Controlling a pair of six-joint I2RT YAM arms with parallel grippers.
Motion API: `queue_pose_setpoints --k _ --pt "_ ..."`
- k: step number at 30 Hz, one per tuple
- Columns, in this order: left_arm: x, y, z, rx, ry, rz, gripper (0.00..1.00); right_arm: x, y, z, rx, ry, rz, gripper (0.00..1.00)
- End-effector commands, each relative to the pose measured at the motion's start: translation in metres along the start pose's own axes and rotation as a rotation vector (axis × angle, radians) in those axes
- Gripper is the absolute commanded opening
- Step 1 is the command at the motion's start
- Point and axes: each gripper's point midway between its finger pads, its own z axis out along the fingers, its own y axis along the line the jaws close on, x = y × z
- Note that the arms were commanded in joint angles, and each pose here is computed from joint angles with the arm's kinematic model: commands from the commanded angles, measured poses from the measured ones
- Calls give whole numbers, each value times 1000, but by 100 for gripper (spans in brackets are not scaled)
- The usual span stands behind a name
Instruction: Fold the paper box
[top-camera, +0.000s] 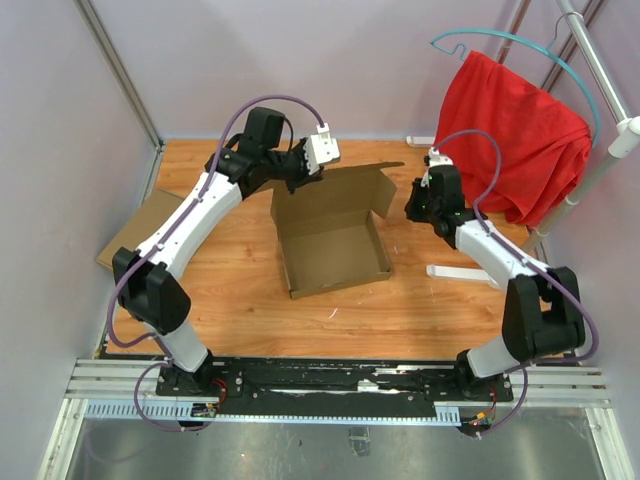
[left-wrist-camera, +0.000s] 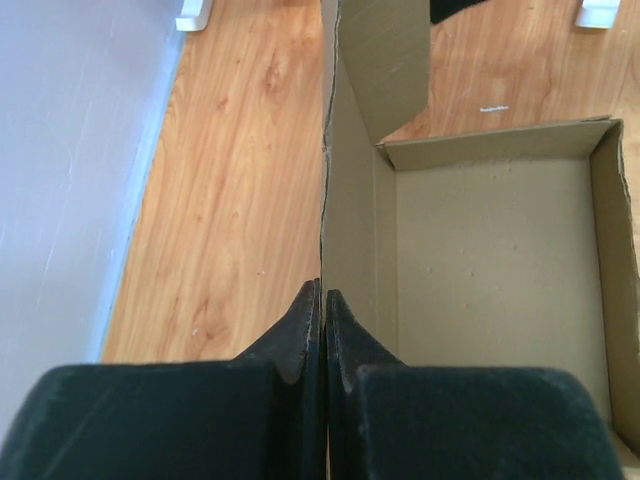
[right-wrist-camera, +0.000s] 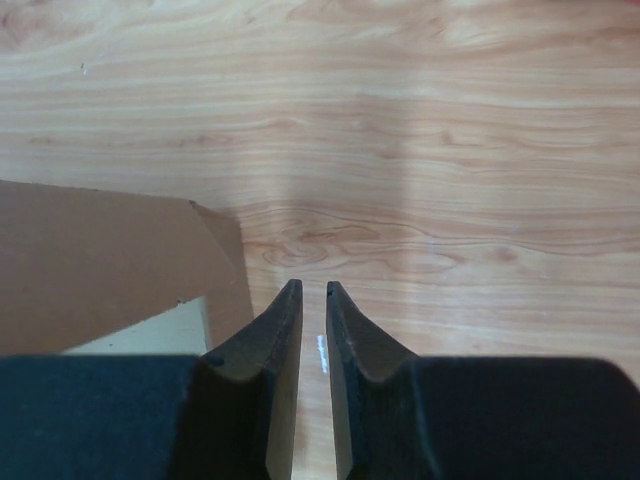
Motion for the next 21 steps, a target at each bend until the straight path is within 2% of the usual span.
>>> queue_pose_setpoints --k 1,7,15,21 --pt "-14 -3 -10 -48 -66 11 0 -5 34 21 -196 21 2 16" --pt "-15 -5 -11 -80 -105 -3 0 -2 65 29 -357 76 -4 15" --pt "-12 -12 -6 -90 -160 -53 0 7 83 18 -464 101 -15 17" --pt "-25 -14 -10 -111 -236 -71 0 9 95 16 -528 96 22 17"
